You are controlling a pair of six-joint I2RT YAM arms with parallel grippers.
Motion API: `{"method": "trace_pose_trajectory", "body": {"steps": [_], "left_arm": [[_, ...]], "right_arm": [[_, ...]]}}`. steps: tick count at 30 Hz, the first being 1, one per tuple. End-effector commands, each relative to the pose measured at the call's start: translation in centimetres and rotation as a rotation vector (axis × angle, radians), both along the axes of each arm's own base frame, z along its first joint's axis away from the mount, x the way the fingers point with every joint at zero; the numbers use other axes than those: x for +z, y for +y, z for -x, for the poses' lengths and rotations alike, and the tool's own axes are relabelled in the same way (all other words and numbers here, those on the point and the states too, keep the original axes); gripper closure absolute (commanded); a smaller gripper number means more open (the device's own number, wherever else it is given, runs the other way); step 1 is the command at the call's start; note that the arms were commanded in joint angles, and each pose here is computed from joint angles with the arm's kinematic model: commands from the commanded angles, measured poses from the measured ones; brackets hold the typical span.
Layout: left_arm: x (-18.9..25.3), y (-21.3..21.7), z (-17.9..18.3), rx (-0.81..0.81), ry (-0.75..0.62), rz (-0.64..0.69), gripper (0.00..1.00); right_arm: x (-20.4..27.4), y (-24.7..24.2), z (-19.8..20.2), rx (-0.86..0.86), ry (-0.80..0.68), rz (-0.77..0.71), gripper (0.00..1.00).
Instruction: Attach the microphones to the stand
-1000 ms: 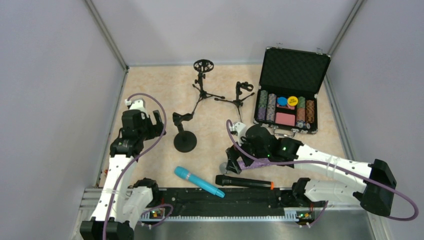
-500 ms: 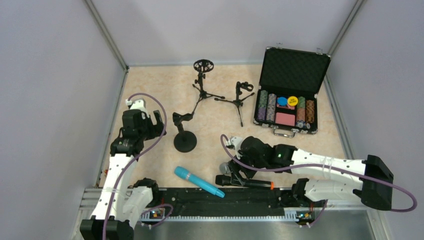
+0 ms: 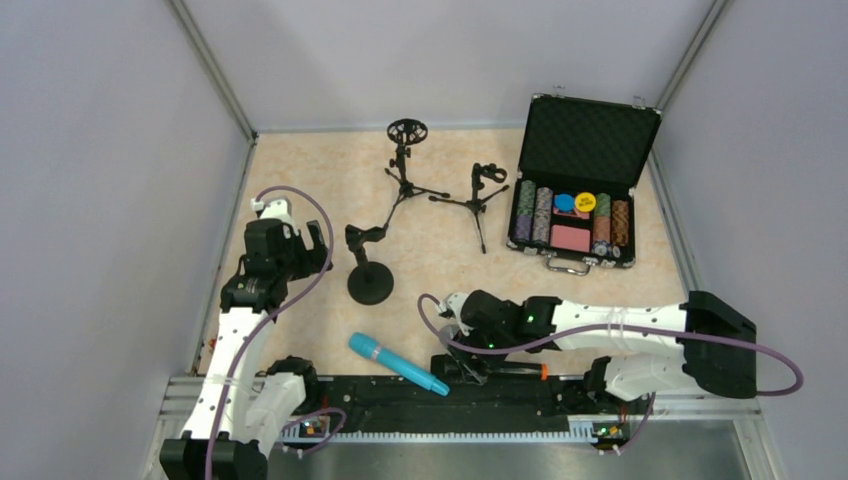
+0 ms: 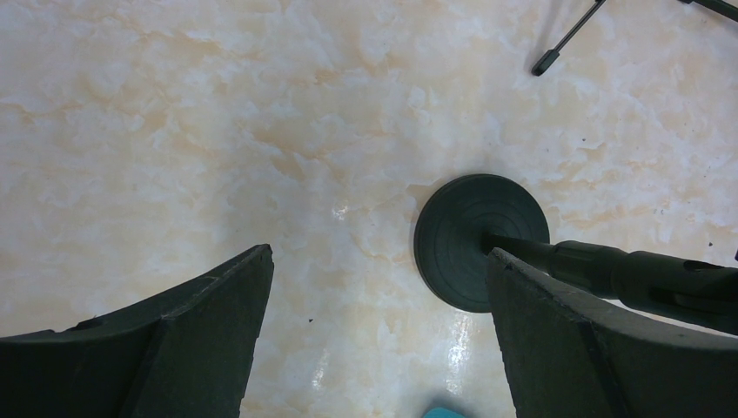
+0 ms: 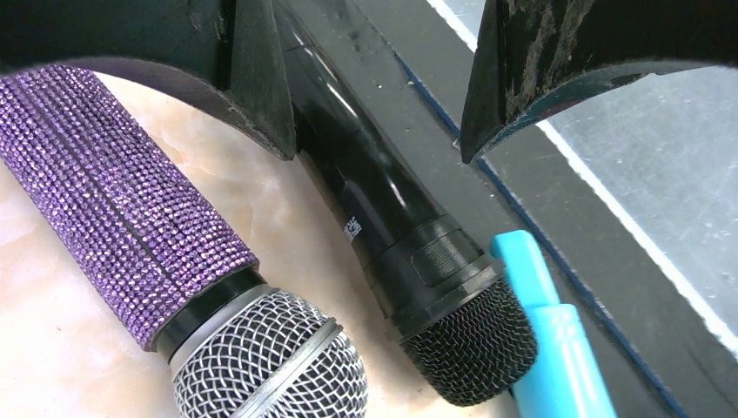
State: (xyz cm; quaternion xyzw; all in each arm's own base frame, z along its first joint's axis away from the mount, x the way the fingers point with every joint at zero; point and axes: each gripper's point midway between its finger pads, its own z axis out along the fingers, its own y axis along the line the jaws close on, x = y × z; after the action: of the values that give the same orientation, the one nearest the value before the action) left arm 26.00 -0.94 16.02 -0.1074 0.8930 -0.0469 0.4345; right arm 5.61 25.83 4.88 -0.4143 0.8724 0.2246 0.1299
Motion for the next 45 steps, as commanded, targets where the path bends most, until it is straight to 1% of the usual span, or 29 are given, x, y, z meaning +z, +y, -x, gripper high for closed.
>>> {"method": "trace_pose_trajectory", "body": {"steps": [1, 7, 13, 19, 24, 27, 33, 39, 45], "left_arm": [[0.3, 0.1, -0.4, 0.003, -0.021, -0.002, 0.04], [0.4, 0.1, -0.4, 0.004, -0.022, -0.002, 0.04], [0.3, 0.1, -0.4, 0.006, -0.021, -0.004, 0.05], [0.4, 0.2, -0.4, 0.008, -0.025, -0.005, 0.05], [0.4, 0.2, -0.3, 0.008, -0.024, -0.005, 0.05], [0.4, 0.2, -0.3, 0.008, -0.024, -0.005, 0.04], [0.4, 0.2, -0.3, 0.008, -0.024, -0.006, 0.05], [0.4, 0.2, -0.3, 0.008, -0.025, -0.005, 0.05], [0.5, 0.1, -0.3, 0.004, -0.027, -0.003, 0.05]], "right_arm": [[0.1, 1.5, -0.7, 0.026, -0.066, 0.000, 0.32], [-1.0, 1.7, -1.0, 0.044, -0.105, 0.056, 0.34], [-1.5, 2.0, -1.8, 0.042, -0.162, 0.099, 0.41], [-1.6, 2.6, -2.6, 0.020, -0.188, 0.101, 0.57], [-1.3, 2.6, -4.4, -0.026, -0.275, 0.130, 0.72], [-1.0, 2.5, -5.6, -0.054, -0.327, 0.152, 0.78], [-0.4, 3.2, -7.2, -0.109, -0.387, 0.167, 0.84], [0.2, 3.6, -9.3, -0.234, -0.339, 0.140, 0.92], [1.6, 3.9, -11.9, -0.402, -0.251, 0.080, 0.92]]}}
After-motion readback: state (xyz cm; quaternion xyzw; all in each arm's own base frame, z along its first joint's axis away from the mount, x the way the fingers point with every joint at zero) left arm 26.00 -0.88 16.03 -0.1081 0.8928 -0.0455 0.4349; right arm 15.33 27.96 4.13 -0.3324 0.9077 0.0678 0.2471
